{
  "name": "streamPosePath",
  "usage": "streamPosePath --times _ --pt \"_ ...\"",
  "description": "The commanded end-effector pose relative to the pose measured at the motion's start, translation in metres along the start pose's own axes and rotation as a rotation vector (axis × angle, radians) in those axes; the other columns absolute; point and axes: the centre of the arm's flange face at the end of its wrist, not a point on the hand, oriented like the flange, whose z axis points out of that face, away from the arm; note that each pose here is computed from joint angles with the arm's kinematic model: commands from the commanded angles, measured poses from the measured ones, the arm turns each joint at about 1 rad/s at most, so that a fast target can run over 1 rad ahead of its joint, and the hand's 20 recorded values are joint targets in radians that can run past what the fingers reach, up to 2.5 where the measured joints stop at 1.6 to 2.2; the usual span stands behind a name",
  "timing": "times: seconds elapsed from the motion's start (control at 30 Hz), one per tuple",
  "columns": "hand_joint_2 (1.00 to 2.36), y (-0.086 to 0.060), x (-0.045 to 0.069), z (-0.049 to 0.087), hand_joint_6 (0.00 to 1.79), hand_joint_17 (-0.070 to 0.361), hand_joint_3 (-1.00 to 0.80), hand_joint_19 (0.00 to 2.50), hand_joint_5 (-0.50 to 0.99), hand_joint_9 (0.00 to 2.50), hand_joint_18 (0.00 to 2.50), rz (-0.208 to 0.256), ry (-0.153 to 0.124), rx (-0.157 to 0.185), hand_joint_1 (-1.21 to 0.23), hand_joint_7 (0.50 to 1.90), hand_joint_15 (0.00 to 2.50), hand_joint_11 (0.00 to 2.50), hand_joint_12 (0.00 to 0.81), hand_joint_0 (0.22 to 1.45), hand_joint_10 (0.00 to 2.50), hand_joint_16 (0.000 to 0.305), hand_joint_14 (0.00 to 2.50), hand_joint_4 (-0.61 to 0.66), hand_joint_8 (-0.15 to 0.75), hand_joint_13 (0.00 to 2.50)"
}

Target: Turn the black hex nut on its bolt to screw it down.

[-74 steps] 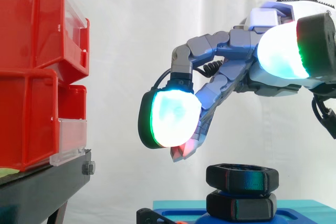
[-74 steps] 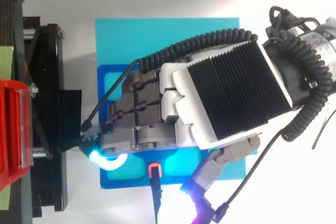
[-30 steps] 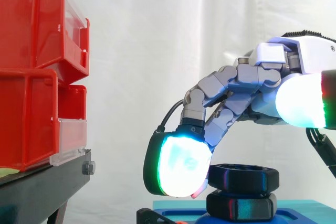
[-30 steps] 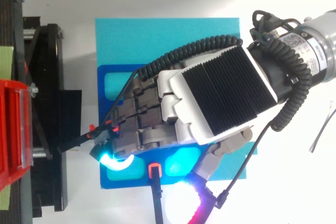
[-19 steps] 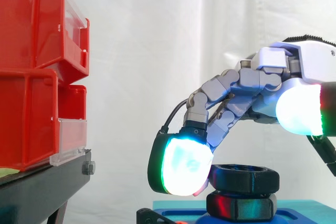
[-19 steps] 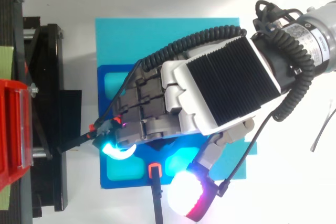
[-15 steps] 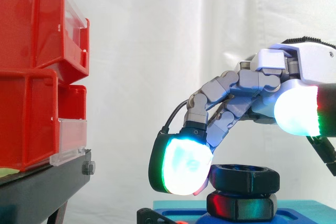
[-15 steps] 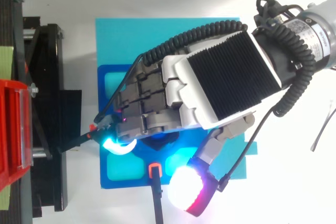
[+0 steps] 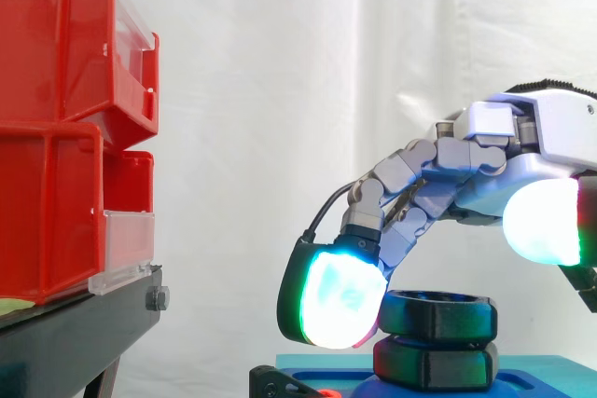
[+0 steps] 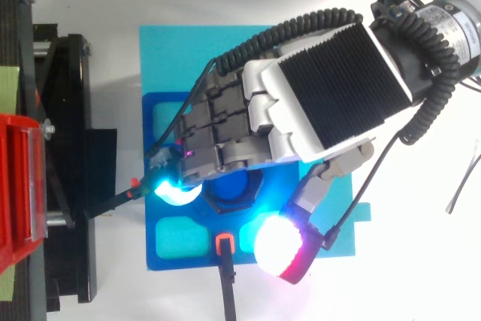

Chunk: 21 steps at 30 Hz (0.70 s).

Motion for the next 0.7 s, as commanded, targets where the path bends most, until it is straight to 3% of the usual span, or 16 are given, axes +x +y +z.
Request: streamPosePath --times 0.0,0.67 --pt "1.00 -0.003 0.000 -0.005 0.86 0.124 -0.50 0.36 -0.21 0.80 0.92 -0.003 0.011 0.000 -0.32 0.71 0.27 0.60 0.400 0.49 0.01 0.055 0.01 0.33 0.380 0.85" --pt "1.00 -0.012 -0.001 -0.016 0.86 0.125 -0.50 0.35 -0.21 0.81 0.93 0.004 0.031 0.004 -0.32 0.72 0.26 0.60 0.396 0.49 0.01 0.055 0.01 0.33 0.379 0.85"
